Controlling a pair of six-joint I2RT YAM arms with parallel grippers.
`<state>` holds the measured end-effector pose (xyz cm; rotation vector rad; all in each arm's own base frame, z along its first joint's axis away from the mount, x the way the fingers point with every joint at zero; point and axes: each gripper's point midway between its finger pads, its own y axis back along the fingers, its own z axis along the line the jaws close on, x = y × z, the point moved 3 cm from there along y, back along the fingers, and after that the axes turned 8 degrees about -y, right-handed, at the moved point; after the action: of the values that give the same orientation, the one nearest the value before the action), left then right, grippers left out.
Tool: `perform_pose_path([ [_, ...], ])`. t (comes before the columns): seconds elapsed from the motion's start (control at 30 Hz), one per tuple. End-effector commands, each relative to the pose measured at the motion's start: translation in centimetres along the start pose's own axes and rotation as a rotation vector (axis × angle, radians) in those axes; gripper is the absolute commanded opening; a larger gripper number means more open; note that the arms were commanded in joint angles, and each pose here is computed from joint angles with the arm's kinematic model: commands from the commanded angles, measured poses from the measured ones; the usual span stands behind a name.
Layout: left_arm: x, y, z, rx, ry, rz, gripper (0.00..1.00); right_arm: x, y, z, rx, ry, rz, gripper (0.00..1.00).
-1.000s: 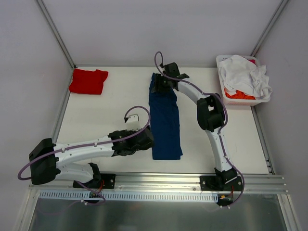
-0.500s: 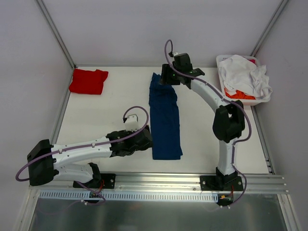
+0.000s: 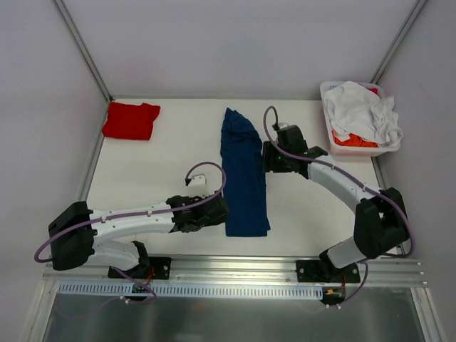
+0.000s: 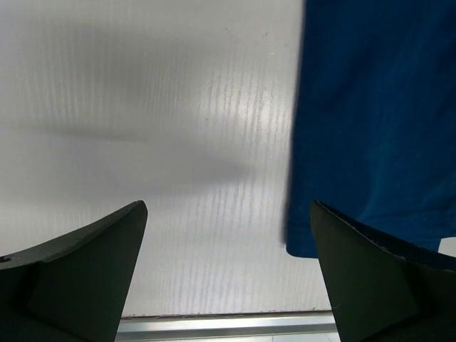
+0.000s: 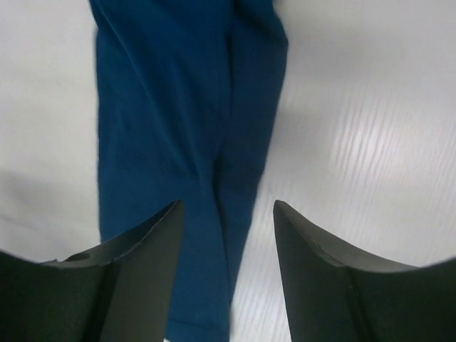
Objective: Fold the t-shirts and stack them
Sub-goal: Fold the tshirt
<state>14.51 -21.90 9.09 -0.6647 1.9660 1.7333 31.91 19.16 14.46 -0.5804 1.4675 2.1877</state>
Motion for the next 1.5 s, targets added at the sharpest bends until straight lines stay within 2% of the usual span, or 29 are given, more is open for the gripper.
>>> perform_pose_path([
  [0.0, 1.1, -0.5, 0.5, -0.022, 0.013, 0.032, 0.99, 1.1, 2.0, 0.1, -0.008, -0.026, -0.076, 0.57],
  [0.4, 2.4, -2.0, -1.4, 0.002, 0.003, 0.076, 0.99, 8.7, 5.0, -1.9, 0.03, -0.065, -0.05, 0.57],
  [0.93, 2.7, -3.4, -3.7, 0.042, 0.026, 0.083, 0.99, 16.8, 5.1, -1.4, 0.054, -0.039, 0.031, 0.57],
  [1.47, 4.3, -4.4, -6.0, 0.098, 0.027, 0.141, 0.96, 19.6, 4.7, -1.7, 0.097, -0.036, 0.032, 0.57],
])
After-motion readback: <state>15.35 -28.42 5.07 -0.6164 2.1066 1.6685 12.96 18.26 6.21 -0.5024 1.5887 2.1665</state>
